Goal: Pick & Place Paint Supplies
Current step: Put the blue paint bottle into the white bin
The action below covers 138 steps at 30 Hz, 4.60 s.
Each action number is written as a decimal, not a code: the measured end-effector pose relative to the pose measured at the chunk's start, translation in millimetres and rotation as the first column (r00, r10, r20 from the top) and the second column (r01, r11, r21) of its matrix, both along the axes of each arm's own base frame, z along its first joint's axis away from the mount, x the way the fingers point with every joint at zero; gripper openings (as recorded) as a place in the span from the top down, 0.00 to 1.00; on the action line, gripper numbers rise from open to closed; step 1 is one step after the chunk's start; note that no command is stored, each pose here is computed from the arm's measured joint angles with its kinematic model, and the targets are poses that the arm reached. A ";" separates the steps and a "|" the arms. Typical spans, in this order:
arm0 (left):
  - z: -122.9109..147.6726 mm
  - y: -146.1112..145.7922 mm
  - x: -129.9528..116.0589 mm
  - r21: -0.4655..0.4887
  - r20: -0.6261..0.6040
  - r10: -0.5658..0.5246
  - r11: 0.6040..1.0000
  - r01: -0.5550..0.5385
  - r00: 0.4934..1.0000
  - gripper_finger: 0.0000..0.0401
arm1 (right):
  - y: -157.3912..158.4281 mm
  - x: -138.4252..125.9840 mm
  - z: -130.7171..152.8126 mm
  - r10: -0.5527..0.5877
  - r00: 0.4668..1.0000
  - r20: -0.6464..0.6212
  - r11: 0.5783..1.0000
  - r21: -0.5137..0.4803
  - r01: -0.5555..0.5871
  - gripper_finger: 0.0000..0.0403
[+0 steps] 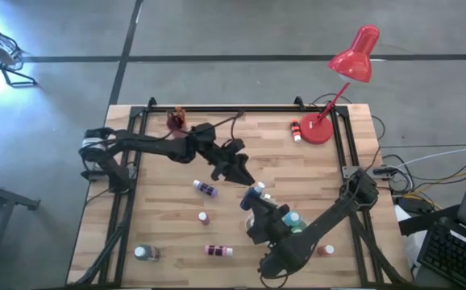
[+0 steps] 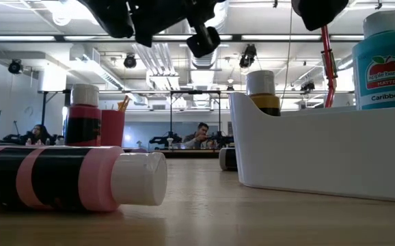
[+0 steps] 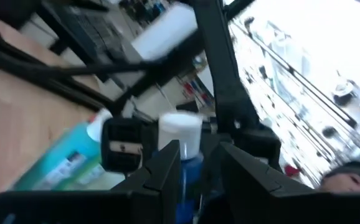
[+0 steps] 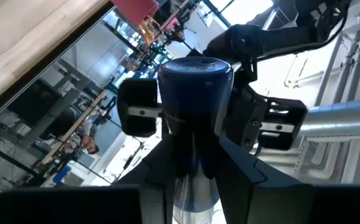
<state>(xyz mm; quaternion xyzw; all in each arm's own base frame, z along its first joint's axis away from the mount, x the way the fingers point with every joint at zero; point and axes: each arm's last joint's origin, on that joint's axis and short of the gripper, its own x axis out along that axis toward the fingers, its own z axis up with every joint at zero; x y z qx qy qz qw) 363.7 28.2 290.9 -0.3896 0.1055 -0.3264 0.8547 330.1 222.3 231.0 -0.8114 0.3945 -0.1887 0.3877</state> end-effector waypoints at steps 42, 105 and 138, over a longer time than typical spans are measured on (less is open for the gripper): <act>-7.1 -23.5 10.1 0.140 0.028 -0.067 0.988 0.063 0.997 0.37 | 1.6 3.5 -0.5 -0.001 1.000 -0.012 1.000 -0.015 0.001 0.81; 24.5 -113.5 11.1 0.682 0.491 0.241 0.492 -0.541 0.837 0.74 | -46.8 -144.5 143.7 -0.798 0.487 0.355 -0.071 0.748 -0.660 0.50; -99.7 -134.9 45.1 0.555 0.579 0.195 0.617 -0.558 0.791 0.74 | -104.9 -191.7 99.2 -0.829 0.314 0.464 -0.028 0.525 -0.850 0.61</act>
